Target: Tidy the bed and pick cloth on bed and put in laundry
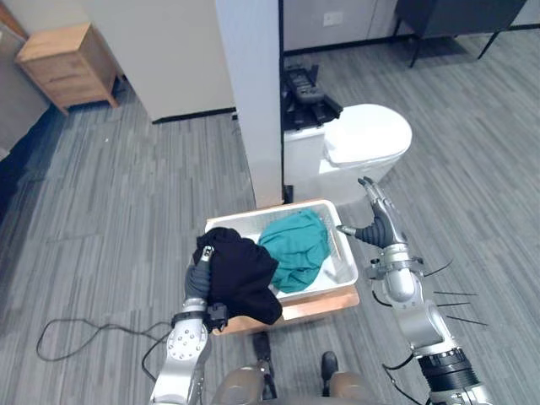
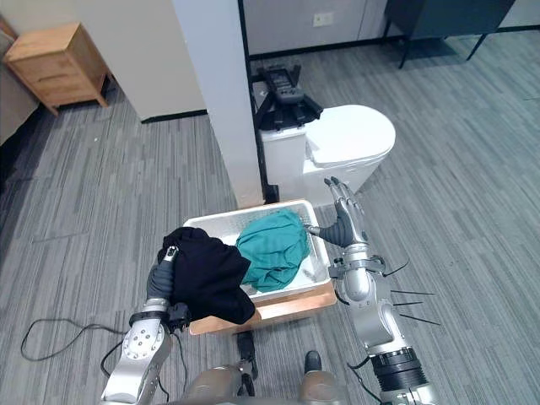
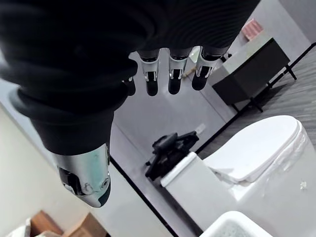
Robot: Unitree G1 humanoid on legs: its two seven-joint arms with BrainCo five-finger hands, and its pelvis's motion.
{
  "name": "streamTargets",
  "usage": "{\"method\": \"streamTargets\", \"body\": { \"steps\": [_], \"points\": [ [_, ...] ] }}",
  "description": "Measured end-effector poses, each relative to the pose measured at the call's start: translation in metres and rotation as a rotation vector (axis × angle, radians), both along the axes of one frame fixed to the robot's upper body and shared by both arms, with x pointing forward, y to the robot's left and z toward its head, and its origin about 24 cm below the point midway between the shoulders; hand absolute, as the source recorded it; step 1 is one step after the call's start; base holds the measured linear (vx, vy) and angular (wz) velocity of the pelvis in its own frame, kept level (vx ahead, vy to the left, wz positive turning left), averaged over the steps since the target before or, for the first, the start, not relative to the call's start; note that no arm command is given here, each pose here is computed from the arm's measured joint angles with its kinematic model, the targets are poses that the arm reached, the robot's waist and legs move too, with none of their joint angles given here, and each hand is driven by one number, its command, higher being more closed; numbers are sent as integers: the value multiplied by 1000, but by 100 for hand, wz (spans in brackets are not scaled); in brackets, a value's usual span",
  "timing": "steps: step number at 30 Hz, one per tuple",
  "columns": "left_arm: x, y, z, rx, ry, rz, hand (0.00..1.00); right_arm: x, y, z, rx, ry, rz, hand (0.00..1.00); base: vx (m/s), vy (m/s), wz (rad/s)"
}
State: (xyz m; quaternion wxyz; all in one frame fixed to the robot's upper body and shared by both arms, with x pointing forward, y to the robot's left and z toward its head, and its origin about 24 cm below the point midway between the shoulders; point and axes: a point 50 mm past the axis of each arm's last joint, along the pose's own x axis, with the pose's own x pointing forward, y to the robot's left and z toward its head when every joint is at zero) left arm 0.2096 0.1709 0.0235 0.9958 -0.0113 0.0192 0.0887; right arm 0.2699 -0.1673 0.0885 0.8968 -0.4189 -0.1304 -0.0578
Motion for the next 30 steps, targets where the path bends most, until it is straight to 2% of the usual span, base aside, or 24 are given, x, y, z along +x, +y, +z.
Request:
{"method": "streamTargets", "body": {
  "steps": [6,9,14,20,21,30],
  "points": [
    [16,11,16,37,-72,102,100,-12,-5,-16,70,63,-39,0,-49,21,-22],
    [30,9,21,103,-88,119,100,-15,-8,-22,85,88,-60,0,-57,32,-3],
    [43,8,4,202,3,138,100,-17,-5,-26,110,103,-66,0,-23,26,-9],
    [75,4,2,299,43,146,100,-11,6,-19,139,68,-25,0,-17,5,-5],
    [80,1,4,323,43,139,0,-10,8,-16,140,57,-18,0,-30,-1,-6],
    [94,3,6,441,56,194,0,-3,14,-18,163,44,-35,0,46,8,-6]
  ]
}}
